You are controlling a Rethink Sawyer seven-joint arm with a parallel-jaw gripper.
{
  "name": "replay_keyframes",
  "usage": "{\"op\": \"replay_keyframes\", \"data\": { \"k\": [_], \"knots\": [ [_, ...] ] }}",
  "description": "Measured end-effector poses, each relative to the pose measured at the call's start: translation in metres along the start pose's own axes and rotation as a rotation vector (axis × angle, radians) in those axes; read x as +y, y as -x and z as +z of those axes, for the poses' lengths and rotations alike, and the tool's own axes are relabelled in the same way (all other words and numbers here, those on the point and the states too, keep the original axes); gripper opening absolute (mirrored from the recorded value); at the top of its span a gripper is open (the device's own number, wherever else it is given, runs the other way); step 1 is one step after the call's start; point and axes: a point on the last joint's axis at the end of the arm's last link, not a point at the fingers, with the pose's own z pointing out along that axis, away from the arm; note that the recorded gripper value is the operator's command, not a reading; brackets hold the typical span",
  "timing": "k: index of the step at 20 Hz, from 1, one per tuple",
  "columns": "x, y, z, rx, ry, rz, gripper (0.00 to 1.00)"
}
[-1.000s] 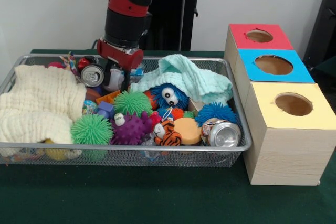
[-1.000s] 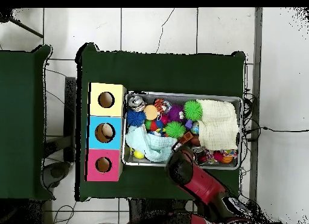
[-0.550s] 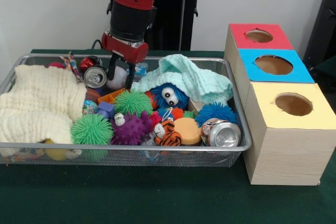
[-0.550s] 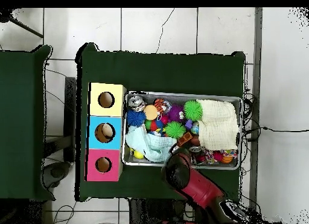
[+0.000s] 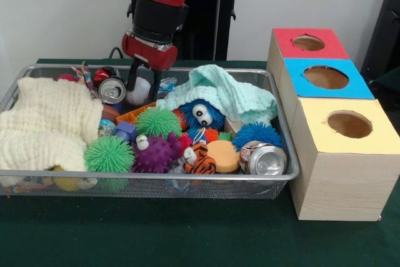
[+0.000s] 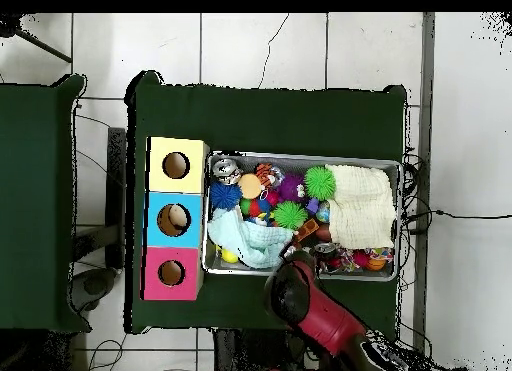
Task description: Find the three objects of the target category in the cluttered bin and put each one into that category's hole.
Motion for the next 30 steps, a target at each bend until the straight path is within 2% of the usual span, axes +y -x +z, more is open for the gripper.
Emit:
{"op": "replay_keyframes", "data": {
  "k": [20,30],
  "knots": [
    [-0.001,-0.007,0.009,-0.071,-0.002,-0.004,1.00],
    [0.007,-0.014,0.016,-0.095,0.010,-0.014,1.00]
  ]
}}
